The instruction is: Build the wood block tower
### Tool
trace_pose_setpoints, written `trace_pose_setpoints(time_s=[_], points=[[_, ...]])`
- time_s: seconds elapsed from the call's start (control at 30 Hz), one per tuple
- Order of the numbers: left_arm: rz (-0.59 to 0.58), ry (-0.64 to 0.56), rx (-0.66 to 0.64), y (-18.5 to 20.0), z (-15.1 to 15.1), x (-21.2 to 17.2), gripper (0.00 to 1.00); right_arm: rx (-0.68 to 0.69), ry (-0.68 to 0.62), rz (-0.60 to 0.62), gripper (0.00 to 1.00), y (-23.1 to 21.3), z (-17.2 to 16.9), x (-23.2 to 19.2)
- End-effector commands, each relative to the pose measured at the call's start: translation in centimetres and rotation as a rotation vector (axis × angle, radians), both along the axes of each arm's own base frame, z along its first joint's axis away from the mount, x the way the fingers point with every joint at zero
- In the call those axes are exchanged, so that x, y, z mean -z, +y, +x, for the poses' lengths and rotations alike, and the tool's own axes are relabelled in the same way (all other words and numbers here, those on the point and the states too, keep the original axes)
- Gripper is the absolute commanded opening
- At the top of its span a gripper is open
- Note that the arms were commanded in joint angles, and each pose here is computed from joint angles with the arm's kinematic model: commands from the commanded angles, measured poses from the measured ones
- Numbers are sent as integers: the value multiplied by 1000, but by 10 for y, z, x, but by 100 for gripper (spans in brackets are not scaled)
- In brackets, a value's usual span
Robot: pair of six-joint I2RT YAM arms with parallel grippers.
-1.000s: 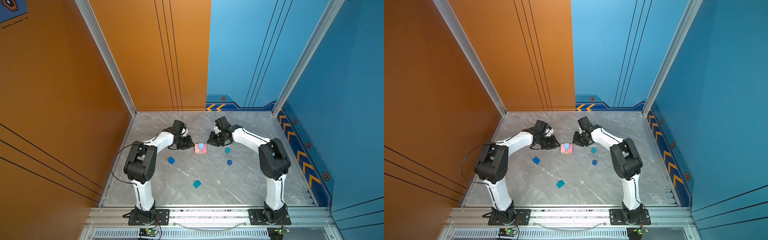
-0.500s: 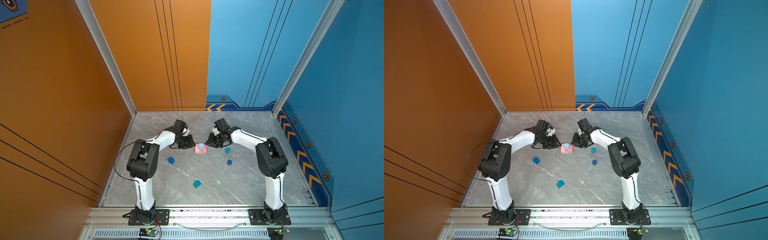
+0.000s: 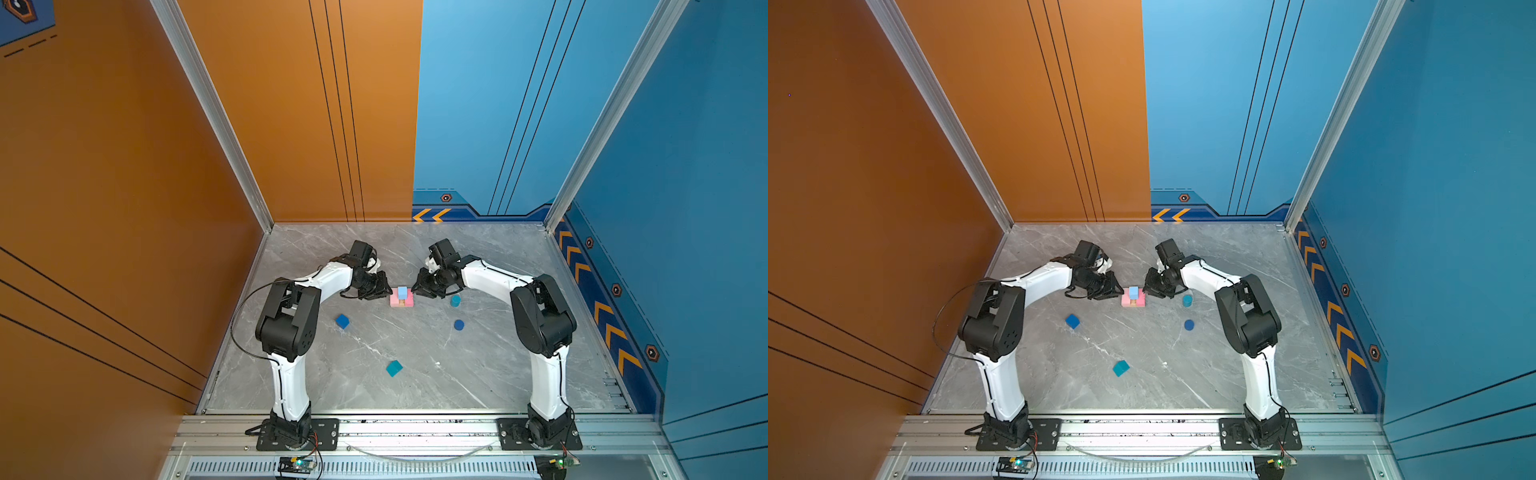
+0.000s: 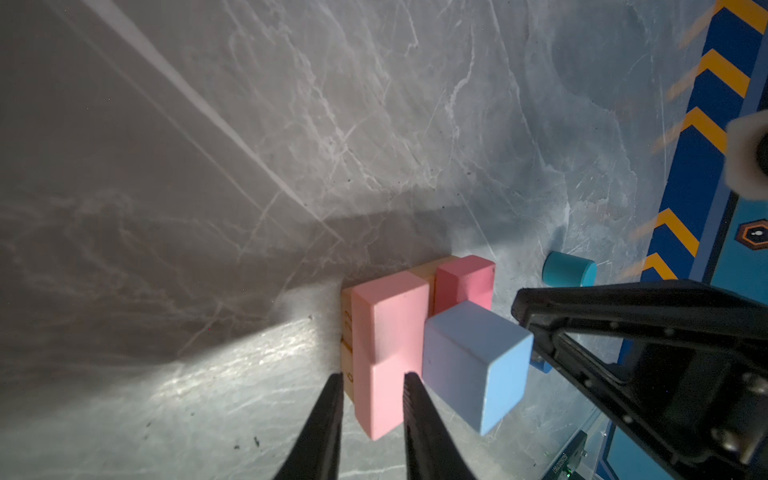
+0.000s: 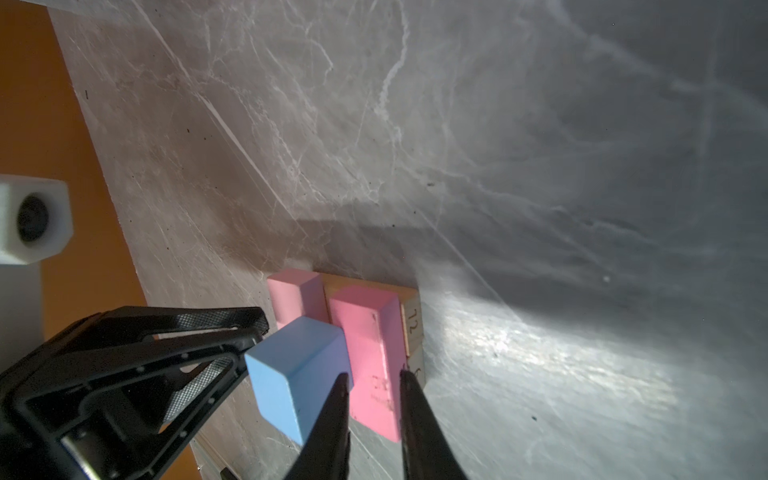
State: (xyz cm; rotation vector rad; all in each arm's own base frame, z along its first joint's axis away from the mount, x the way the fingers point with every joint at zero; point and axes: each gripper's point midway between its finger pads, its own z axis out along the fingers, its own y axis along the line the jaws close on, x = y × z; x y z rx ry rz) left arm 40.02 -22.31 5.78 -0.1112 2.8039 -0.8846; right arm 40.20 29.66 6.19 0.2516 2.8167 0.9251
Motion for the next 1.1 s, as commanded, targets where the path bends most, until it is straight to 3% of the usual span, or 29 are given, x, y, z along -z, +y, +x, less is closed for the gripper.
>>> trace_pose_setpoints(time_s=[0.0, 0.5, 1.07], points=[[-25, 10, 15, -9, 0, -3, 26, -5, 39, -2, 25, 2, -8, 12], [-25, 19, 28, -15, -3, 1, 25, -14, 73, -10, 24, 8, -15, 30], [-26, 17, 33, -15, -3, -1, 22, -10, 50, -17, 27, 6, -13, 21]])
